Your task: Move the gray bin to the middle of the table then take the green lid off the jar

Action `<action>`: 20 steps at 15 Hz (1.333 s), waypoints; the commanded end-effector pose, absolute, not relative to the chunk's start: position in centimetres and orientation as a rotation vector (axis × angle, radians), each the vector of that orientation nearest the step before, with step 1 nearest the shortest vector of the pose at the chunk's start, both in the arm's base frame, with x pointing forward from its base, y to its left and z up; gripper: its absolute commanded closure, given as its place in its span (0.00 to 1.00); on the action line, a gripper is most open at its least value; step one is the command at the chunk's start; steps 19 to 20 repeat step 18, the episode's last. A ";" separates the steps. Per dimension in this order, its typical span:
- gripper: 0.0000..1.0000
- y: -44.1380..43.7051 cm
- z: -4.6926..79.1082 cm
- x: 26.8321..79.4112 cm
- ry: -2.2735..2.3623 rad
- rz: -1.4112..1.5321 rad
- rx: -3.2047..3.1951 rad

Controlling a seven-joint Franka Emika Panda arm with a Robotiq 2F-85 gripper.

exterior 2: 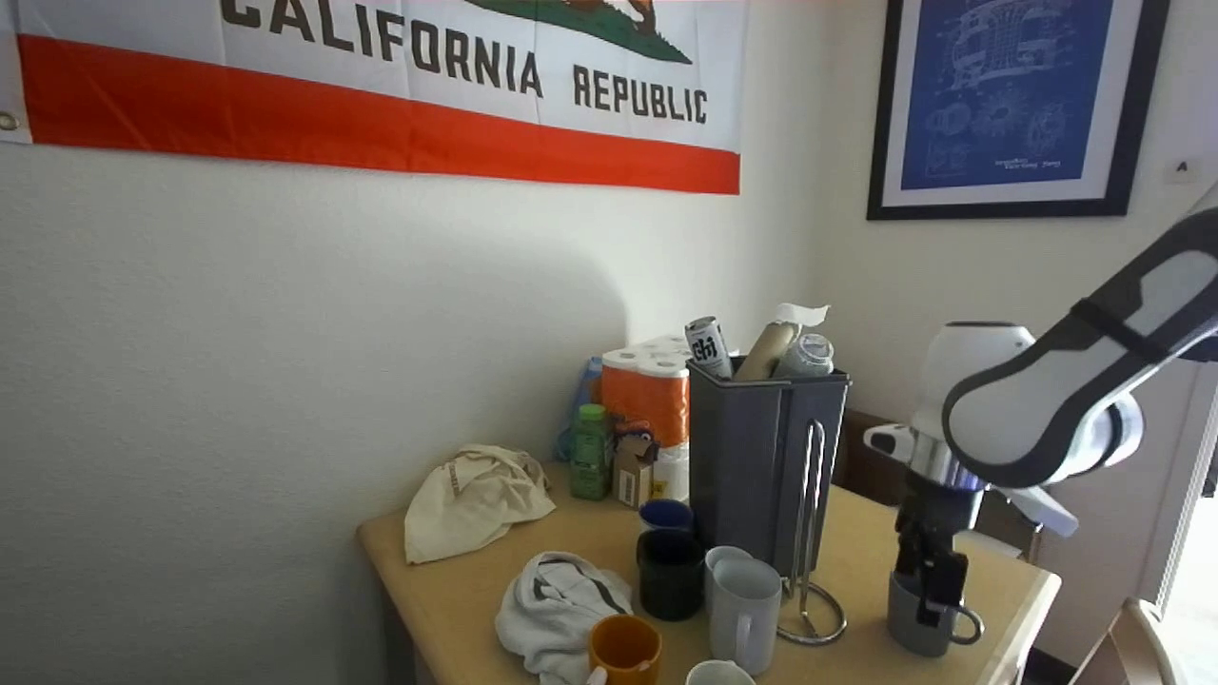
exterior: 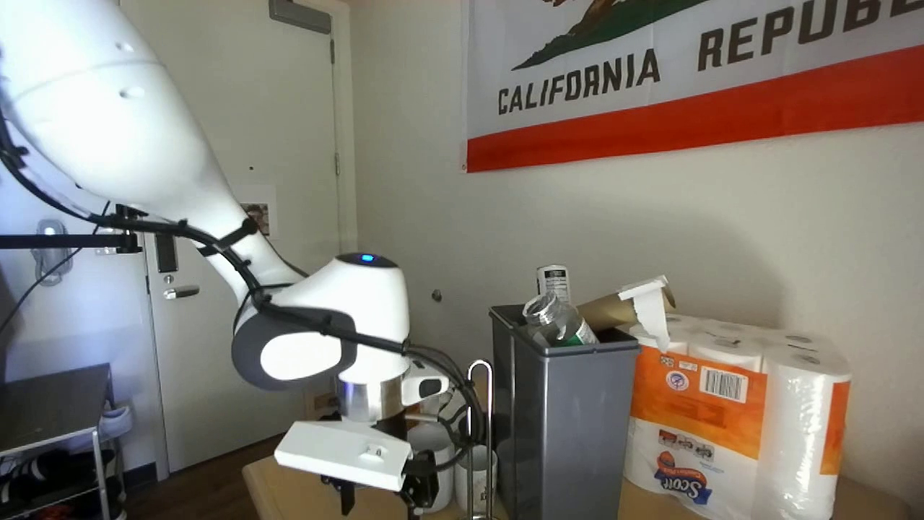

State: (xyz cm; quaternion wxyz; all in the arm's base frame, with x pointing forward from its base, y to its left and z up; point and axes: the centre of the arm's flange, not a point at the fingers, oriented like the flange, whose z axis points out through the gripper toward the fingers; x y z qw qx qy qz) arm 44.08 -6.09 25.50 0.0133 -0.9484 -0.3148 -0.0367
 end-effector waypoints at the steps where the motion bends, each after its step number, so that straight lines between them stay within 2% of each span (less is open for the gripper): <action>1: 0.00 -8.2 34.8 44.8 -0.823 -0.054 -2.983; 6: 0.00 -11.1 46.4 44.9 -0.693 -0.098 -2.913; 11: 0.00 -12.3 59.8 43.3 -0.681 -0.512 -2.948; 15: 0.00 -12.5 64.2 42.7 -0.705 -0.656 -2.963; 20: 0.00 -12.6 64.6 43.0 -0.712 -0.677 -2.966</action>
